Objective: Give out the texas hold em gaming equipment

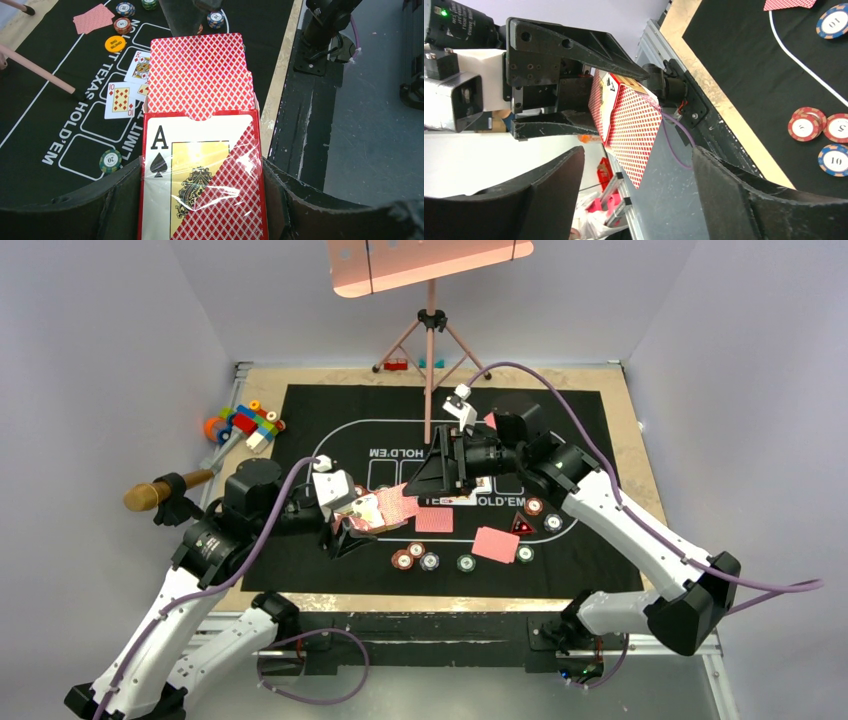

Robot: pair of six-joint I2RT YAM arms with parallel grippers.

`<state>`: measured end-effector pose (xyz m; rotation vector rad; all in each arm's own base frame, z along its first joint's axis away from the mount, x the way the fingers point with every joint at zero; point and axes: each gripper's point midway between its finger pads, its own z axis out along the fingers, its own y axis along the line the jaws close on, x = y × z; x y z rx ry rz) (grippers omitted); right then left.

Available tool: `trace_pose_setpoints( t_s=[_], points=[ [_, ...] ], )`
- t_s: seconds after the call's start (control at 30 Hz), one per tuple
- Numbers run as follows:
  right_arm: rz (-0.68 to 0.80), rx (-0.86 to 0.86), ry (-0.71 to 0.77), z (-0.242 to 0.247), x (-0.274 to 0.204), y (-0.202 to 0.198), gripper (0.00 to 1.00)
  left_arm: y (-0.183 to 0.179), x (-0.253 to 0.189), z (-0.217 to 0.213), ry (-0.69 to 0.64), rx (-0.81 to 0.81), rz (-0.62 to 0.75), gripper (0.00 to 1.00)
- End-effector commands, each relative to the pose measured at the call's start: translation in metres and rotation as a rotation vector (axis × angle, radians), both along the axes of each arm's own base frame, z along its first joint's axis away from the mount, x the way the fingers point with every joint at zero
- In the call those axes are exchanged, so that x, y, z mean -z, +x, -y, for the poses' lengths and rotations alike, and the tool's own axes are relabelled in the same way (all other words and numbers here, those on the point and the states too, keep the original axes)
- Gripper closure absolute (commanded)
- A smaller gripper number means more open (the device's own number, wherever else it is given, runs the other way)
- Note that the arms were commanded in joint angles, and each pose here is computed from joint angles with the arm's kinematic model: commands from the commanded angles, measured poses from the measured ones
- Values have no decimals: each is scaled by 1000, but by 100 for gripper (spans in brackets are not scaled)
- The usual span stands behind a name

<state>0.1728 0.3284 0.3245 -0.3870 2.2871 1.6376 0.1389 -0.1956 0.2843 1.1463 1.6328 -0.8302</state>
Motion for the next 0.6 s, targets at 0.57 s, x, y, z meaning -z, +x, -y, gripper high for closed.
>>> trace_pose_setpoints(
  t_s=[0.57],
  points=[
    [-19, -56, -8, -32, 10, -13, 48, 0, -36, 7, -92, 19, 59, 100]
  ],
)
